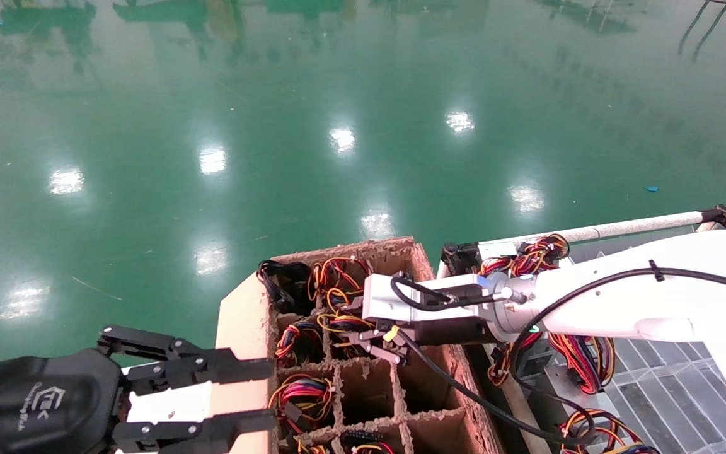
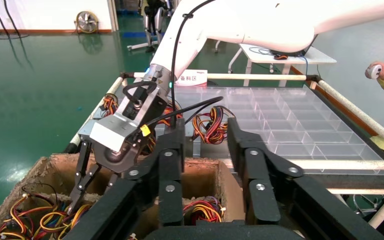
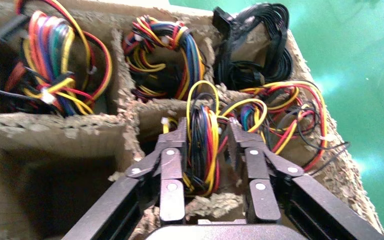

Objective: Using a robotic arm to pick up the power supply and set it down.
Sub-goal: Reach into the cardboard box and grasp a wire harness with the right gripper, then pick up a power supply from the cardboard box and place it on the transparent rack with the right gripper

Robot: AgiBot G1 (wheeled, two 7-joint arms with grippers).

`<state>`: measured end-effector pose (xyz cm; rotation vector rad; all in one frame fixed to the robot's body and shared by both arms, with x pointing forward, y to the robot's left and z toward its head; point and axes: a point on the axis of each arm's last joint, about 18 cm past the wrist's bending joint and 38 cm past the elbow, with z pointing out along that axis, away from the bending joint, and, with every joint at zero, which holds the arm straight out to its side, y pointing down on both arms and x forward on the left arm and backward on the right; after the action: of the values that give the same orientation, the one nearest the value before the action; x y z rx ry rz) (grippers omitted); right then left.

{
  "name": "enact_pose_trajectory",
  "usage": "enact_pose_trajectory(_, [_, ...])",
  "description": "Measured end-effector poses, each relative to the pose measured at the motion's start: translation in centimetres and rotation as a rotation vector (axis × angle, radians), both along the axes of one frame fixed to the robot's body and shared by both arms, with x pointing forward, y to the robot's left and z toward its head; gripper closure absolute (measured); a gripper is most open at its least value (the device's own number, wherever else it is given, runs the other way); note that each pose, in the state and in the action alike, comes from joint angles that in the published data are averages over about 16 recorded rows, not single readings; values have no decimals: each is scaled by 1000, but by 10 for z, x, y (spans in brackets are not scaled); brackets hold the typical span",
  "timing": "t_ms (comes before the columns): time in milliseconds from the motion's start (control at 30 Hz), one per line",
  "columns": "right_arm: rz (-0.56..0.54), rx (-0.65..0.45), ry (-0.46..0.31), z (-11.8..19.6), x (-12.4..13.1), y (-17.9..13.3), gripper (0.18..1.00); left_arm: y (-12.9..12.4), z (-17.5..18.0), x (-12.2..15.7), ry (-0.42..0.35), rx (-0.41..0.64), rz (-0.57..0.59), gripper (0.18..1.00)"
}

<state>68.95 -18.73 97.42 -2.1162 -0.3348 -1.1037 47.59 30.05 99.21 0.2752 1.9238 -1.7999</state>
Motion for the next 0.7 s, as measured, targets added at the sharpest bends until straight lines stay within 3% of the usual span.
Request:
enact_pose_trajectory(333, [-2,-15,0,0,2,3,877,0,0,0,0,0,0,663])
enact_pose_trajectory(700, [11,17,-7,17,-10,-4,966,0,0,0,0,0,0,403])
